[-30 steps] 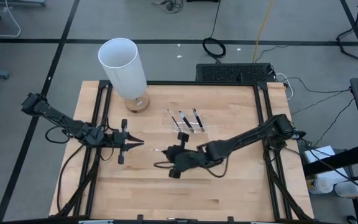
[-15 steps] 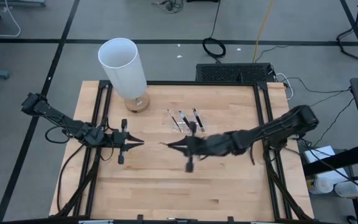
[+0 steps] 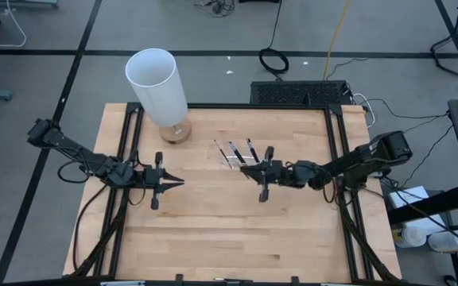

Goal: Put items in baskets/containers
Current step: Put the black eyeshadow brush into the transparent organizer

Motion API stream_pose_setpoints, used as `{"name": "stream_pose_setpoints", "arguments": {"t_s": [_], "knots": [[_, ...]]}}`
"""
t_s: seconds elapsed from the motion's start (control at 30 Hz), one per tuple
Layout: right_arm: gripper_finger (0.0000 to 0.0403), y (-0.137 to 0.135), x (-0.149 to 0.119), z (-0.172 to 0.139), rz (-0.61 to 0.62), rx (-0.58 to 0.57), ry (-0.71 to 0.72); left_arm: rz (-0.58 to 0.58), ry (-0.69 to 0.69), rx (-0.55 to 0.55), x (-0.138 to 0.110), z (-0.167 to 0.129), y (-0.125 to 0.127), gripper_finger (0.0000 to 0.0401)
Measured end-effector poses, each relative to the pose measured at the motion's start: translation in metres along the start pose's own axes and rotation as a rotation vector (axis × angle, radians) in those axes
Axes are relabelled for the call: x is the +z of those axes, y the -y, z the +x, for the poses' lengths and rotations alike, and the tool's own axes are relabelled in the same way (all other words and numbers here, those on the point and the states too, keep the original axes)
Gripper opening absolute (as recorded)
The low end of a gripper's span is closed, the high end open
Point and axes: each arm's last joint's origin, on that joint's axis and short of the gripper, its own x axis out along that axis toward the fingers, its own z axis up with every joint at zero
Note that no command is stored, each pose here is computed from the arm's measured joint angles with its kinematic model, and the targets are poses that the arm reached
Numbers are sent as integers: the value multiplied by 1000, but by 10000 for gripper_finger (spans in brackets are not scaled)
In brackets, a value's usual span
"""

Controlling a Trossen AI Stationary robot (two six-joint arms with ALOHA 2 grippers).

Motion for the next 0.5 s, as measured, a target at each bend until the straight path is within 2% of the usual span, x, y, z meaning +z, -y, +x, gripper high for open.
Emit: {"name": "stream_pose_setpoints", "arguments": {"t_s": [0.17,0.4,0.5], "knots": [[0,3,-12,-11,2,-34,-37,1,0,3,0,0,0,42],[0,9,-10,-10,-14,-100,-19,-3,7,4,1,0,0,42],[0,14,-6,-7,-10,-168,3,-3,7,4,1,0,0,42]]}}
